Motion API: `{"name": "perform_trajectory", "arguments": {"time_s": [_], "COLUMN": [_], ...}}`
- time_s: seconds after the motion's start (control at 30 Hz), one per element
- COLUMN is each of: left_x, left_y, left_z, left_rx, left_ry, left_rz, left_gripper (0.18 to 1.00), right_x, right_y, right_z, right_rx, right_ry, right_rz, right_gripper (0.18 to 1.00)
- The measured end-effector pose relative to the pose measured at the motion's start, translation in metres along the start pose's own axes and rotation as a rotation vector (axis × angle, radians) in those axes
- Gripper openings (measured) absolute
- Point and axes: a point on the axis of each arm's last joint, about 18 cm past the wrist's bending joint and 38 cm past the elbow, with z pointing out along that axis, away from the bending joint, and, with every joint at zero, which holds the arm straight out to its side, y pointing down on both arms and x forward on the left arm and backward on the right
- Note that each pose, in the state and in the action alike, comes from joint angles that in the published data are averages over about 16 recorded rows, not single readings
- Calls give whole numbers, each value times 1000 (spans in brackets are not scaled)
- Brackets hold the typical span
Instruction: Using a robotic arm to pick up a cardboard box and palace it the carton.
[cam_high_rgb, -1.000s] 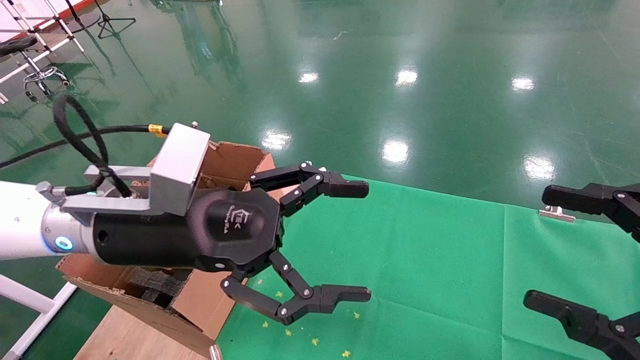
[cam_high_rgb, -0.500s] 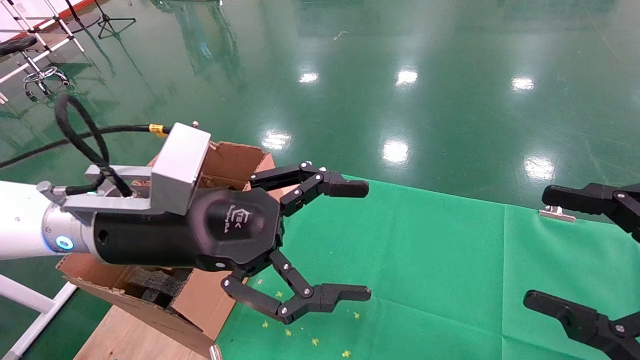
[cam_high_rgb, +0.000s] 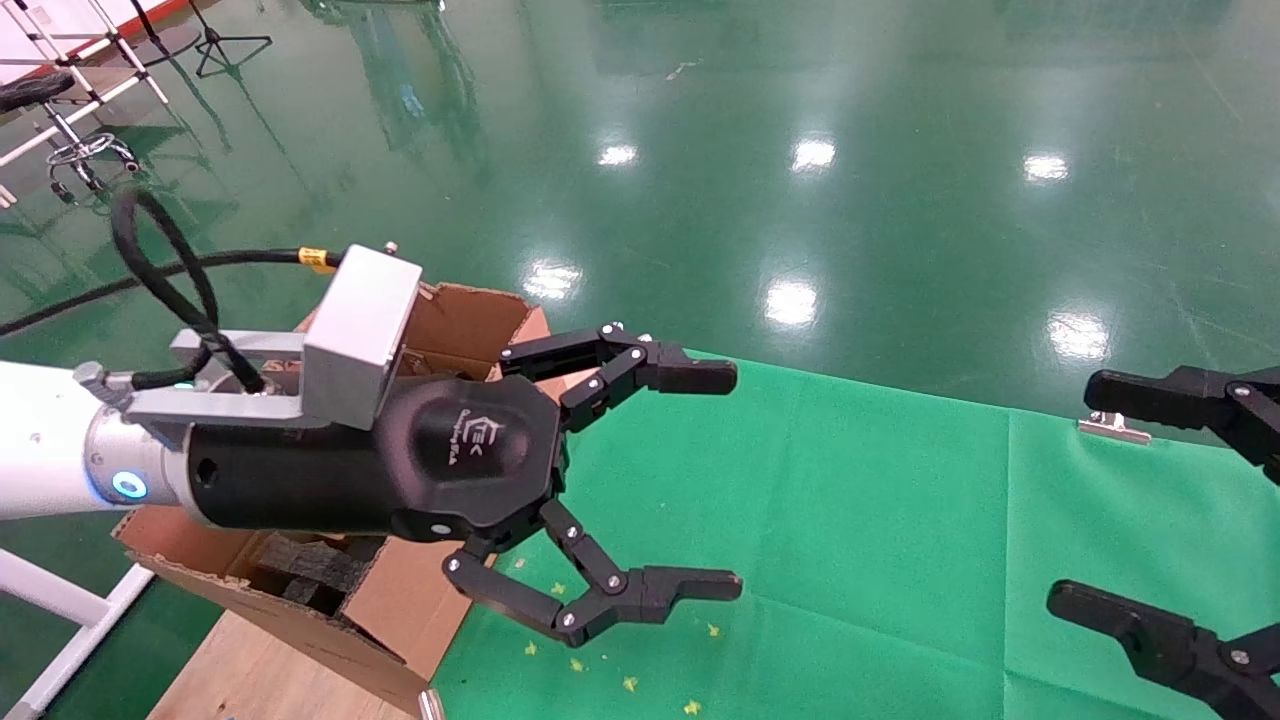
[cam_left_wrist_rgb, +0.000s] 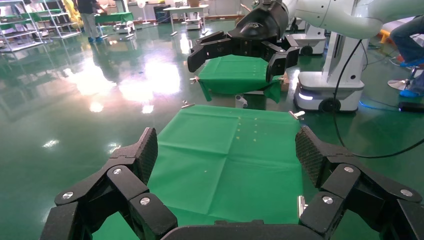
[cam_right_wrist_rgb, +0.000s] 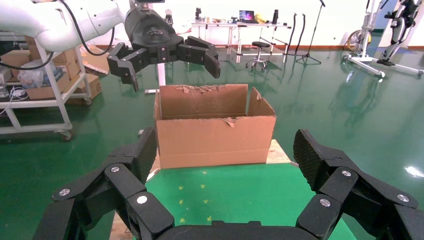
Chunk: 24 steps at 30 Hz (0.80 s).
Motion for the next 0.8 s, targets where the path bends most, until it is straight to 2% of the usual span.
{"name": "perform_trajectory", "arguments": {"time_s": [0.8], "left_x": [0], "left_y": [0], "left_z": [0], "left_rx": [0], "left_ry": [0], "left_rz": [0], "left_gripper": [1001], "right_x": [0], "right_y": [0], "right_z": [0], "right_rx": [0], "right_ry": [0], "right_rz": [0], "right_gripper": [1001]}}
